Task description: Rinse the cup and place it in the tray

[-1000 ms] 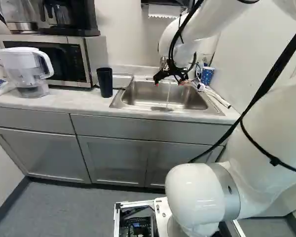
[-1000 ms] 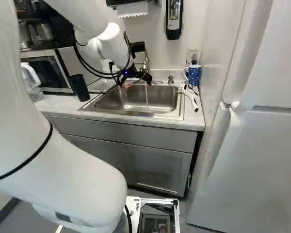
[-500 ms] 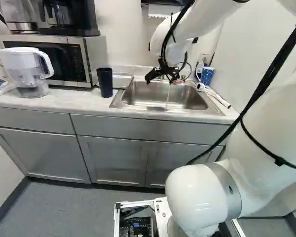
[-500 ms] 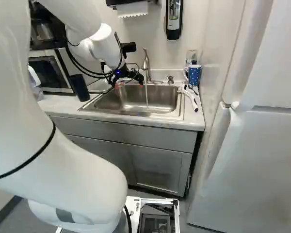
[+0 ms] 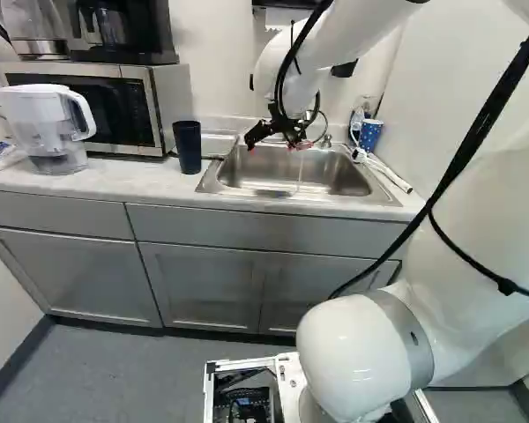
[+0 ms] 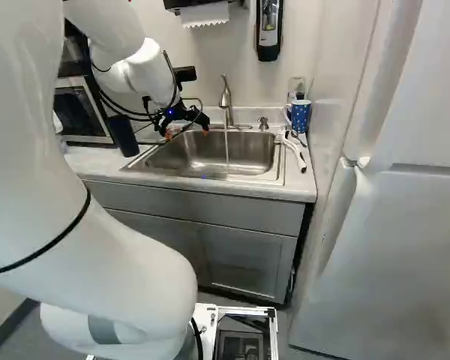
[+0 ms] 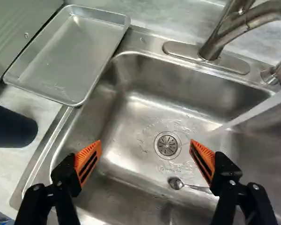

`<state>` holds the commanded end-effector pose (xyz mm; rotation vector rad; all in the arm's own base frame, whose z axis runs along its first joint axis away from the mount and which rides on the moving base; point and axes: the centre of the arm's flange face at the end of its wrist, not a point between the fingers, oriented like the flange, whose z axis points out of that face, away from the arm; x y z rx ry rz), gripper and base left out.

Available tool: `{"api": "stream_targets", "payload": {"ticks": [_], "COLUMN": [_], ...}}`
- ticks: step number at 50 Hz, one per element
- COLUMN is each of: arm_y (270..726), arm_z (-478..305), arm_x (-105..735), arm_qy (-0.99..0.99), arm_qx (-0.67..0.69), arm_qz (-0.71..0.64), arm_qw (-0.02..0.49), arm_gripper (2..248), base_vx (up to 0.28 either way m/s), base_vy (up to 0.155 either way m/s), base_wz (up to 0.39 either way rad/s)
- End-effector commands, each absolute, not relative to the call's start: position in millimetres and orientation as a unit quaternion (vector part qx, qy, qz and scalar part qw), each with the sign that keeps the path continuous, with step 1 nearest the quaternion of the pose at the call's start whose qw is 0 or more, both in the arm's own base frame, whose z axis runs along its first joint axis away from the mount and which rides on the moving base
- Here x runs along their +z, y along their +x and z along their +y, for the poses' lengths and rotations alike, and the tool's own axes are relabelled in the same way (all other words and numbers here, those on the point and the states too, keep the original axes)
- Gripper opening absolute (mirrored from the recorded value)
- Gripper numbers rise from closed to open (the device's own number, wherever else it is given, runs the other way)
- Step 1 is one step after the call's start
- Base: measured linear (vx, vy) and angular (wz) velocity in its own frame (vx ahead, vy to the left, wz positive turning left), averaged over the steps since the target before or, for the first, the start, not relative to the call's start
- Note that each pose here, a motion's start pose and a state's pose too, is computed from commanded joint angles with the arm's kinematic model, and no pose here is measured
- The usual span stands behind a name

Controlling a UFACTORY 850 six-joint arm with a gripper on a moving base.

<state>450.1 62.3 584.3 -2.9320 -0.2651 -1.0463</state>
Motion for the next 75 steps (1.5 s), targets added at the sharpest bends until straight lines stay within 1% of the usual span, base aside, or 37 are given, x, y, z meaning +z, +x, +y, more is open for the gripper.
{"api": "stream_targets", "payload": {"ticks": [18, 75], "arm_y": [446.9, 413.3], "arm_z": [91.8, 184.5], "arm_x": [584.5, 584.5], "arm_qy": [-0.935, -0.917], "arm_qx": [-0.334, -0.331], "arm_qz": [-0.115, -0.216], "arm_qw": [0.02, 0.056], "arm_gripper": [247, 247], "base_vx": [0.0, 0.0], "base_vy": [0.0, 0.0], "base_wz": [0.0, 0.0]}}
